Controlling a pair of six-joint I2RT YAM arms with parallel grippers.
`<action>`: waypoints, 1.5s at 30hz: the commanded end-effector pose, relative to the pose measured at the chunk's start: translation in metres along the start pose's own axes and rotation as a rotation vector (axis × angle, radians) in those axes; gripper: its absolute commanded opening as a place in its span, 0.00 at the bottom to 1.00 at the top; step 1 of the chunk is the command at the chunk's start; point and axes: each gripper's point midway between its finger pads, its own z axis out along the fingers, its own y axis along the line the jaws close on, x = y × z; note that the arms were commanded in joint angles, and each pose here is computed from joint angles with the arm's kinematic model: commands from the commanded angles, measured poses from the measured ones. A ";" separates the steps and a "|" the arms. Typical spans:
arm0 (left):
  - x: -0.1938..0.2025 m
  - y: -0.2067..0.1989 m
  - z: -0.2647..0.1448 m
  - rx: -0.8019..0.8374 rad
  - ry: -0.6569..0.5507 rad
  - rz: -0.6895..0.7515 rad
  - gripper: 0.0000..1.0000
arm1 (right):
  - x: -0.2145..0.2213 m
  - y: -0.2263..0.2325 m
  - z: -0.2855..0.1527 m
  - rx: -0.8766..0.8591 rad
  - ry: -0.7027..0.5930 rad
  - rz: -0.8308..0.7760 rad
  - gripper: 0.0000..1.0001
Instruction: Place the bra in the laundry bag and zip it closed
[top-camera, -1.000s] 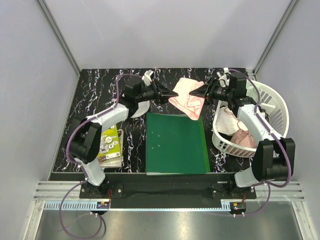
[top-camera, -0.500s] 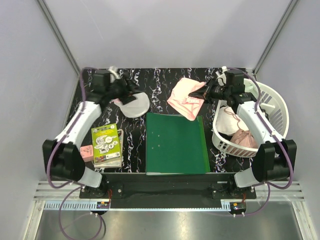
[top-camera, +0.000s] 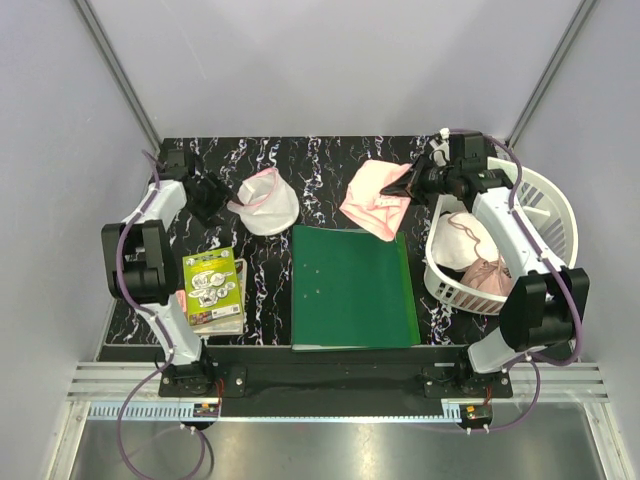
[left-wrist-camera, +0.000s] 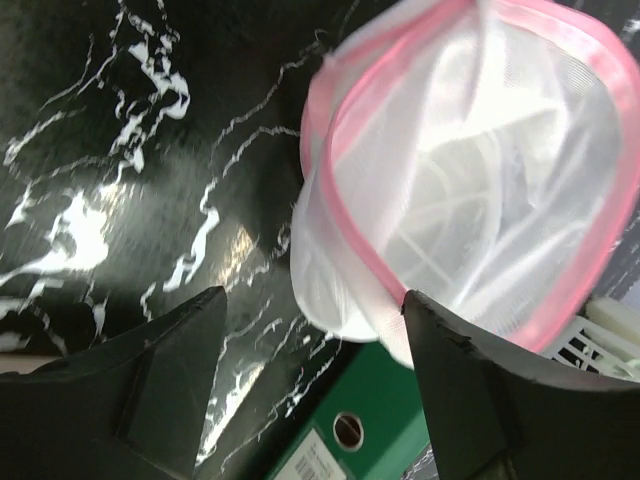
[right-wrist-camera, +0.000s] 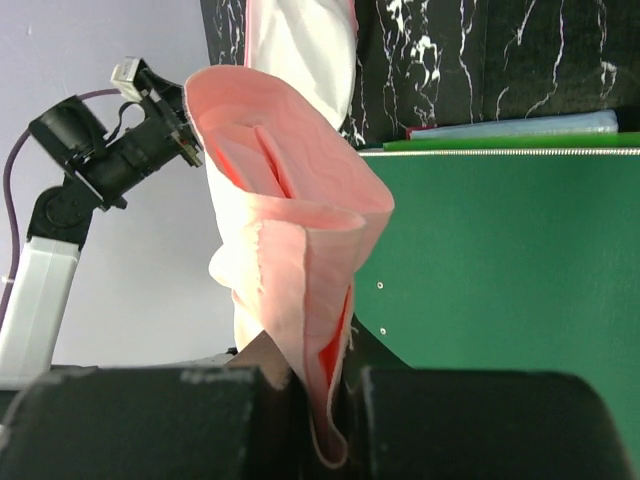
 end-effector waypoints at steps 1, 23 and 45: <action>-0.014 -0.024 0.002 0.069 0.002 -0.002 0.70 | -0.009 0.019 0.003 0.000 -0.012 -0.087 0.00; 0.026 -0.026 -0.020 0.302 -0.147 0.009 0.88 | -0.053 0.111 0.193 -0.145 -0.091 -0.548 0.00; 0.007 -0.043 0.018 0.510 -0.068 -0.149 0.55 | -0.024 0.183 0.304 -0.395 -0.329 -0.793 0.00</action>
